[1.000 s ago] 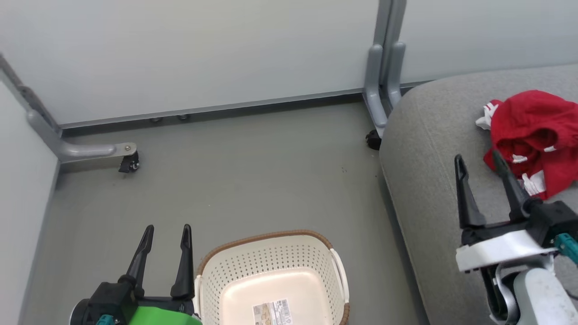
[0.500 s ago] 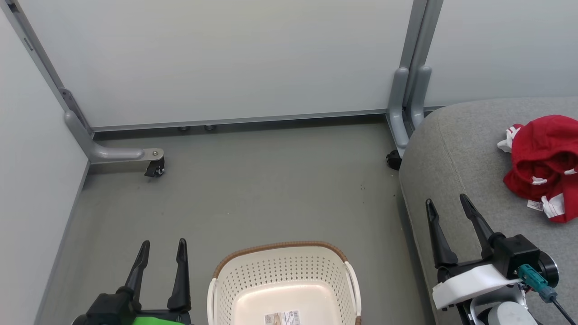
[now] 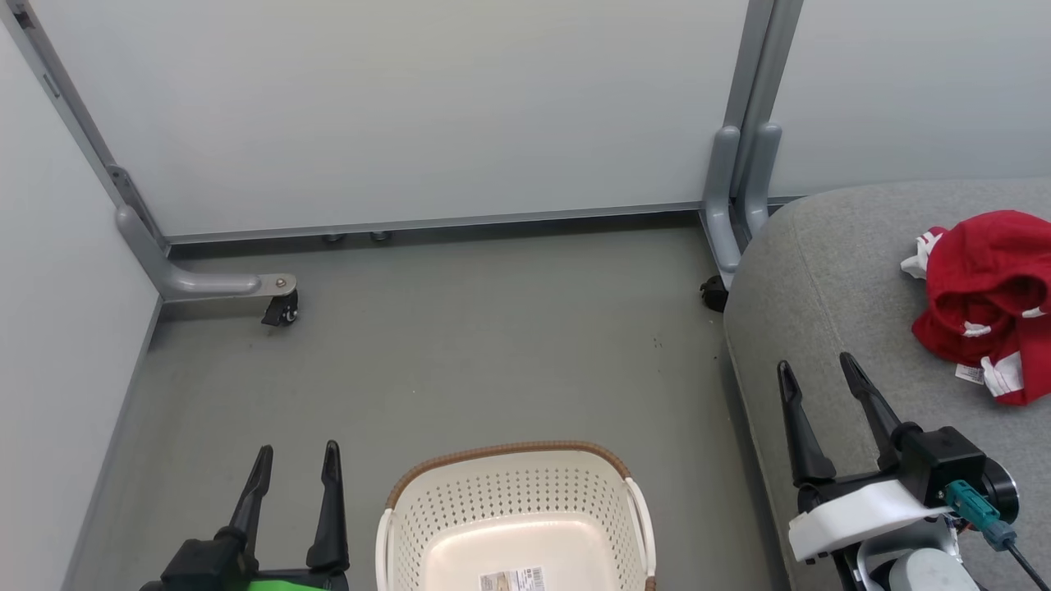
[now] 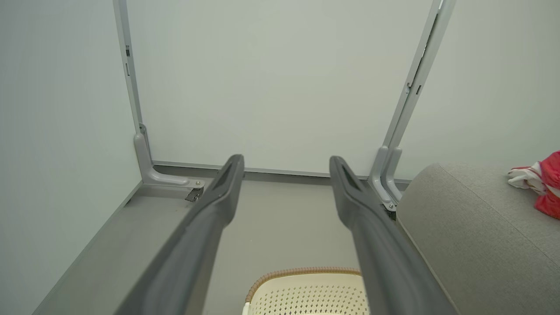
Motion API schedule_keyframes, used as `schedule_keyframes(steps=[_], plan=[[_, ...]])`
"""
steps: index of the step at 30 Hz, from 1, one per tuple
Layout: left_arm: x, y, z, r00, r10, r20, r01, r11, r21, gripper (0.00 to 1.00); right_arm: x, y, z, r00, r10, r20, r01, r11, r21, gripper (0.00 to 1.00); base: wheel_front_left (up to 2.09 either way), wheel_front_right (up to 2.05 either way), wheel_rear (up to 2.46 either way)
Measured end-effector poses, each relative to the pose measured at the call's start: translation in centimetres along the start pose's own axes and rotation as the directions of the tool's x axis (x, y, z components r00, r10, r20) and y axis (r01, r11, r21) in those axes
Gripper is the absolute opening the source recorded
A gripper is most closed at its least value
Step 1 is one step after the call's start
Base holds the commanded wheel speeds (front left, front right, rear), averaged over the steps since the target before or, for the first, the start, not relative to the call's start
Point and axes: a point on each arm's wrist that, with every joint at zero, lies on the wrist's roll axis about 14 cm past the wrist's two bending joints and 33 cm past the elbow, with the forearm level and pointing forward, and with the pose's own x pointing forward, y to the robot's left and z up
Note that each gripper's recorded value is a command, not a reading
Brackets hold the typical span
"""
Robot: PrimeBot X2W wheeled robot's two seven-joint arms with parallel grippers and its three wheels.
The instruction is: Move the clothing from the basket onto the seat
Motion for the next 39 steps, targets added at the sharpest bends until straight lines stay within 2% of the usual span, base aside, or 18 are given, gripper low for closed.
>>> schedule_keyframes(steps=[17,31,32,39], plan=[[0.4,0.8,0.8,0.999,0.026,0.024,-0.027,1.000,0.016,1.00,0.0,-0.7,-0.2,1.000,-0.022,-0.005,0.022,1.000,0.004,1.00,0.00,0.00,0.00],[0.4,1.4,0.9,0.999,0.041,0.027,-0.040,0.999,-0.010,1.00,0.0,-0.7,-0.2,1.000,-0.020,-0.004,0.020,1.000,0.003,1.00,0.00,0.00,0.00],[0.4,1.3,0.8,0.999,0.038,0.026,-0.038,0.999,-0.012,0.00,0.0,-0.7,-0.2,1.000,-0.020,-0.004,0.020,1.000,0.003,0.00,0.00,0.00,0.00],[0.0,1.8,-1.0,0.998,0.059,-0.036,-0.061,0.997,-0.044,0.00,-1.1,-0.7,-2.6,0.996,-0.040,-0.085,0.044,0.998,0.050,0.00,0.00,0.00,0.00]])
